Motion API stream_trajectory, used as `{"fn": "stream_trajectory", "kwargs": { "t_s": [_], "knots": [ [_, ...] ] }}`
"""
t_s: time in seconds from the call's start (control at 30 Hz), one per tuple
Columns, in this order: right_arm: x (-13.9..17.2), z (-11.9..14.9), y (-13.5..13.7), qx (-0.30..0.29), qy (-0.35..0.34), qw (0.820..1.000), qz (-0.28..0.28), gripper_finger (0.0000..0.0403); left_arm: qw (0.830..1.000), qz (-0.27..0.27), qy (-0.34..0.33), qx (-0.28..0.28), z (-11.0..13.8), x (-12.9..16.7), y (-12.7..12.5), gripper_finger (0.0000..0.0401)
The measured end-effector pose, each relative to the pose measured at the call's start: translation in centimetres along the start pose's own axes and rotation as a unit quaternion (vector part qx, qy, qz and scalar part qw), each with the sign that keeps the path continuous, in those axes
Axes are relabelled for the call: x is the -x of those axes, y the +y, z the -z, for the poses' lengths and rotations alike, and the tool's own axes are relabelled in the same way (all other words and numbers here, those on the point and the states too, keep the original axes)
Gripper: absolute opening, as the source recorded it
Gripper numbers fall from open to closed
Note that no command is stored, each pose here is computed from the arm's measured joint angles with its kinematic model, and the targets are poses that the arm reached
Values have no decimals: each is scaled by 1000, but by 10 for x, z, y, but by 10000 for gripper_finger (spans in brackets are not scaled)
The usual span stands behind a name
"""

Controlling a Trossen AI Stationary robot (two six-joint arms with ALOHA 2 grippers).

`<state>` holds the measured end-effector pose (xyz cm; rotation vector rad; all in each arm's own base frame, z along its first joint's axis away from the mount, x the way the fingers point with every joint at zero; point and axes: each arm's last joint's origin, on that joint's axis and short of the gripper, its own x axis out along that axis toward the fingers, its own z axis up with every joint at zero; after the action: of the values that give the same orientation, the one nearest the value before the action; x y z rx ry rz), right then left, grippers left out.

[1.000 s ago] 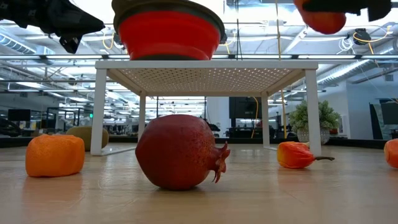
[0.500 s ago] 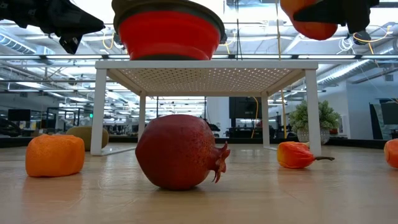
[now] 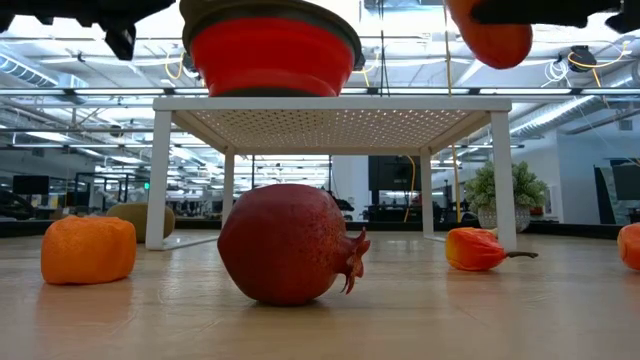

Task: Pick & Place Fruit
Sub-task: Put the mango into the strainer bowl on the shelf

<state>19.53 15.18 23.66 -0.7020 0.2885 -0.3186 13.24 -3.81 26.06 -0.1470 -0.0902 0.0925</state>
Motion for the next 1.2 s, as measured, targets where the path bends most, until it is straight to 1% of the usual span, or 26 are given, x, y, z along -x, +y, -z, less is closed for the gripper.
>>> {"fn": "stream_trajectory", "kwargs": {
  "t_s": [0.07,0.17,0.27,0.4,0.5,0.67,0.83,0.97,1.2],
  "knots": [
    [0,-2,0,-11,-16,1000,-25,219,1000,1,-9,3,0,-4,-2,26],
    [2,-6,-1,-26,-42,997,-64,221,1000,1,-9,-11,3,-13,-6,26],
    [3,-8,-2,-50,-63,991,-103,222,1000,1,5,-28,8,-23,-11,26],
    [5,-11,-6,-86,-88,980,-157,220,999,-1,20,-40,2,-40,-20,26],
    [7,-13,-9,-114,-101,970,-187,221,997,-2,43,-58,-5,-54,-29,26],
    [9,-15,-13,-149,-114,957,-220,220,993,-4,86,-79,-23,-79,-43,26],
    [9,-15,-12,-157,-113,954,-227,221,986,-5,126,-106,-35,-105,-58,26],
    [8,-15,-12,-162,-114,949,-244,220,979,-4,153,-135,-42,-125,-69,26],
    [5,-12,-12,-167,-100,950,-243,221,967,36,175,-180,-52,-159,-90,26]
  ]
}}
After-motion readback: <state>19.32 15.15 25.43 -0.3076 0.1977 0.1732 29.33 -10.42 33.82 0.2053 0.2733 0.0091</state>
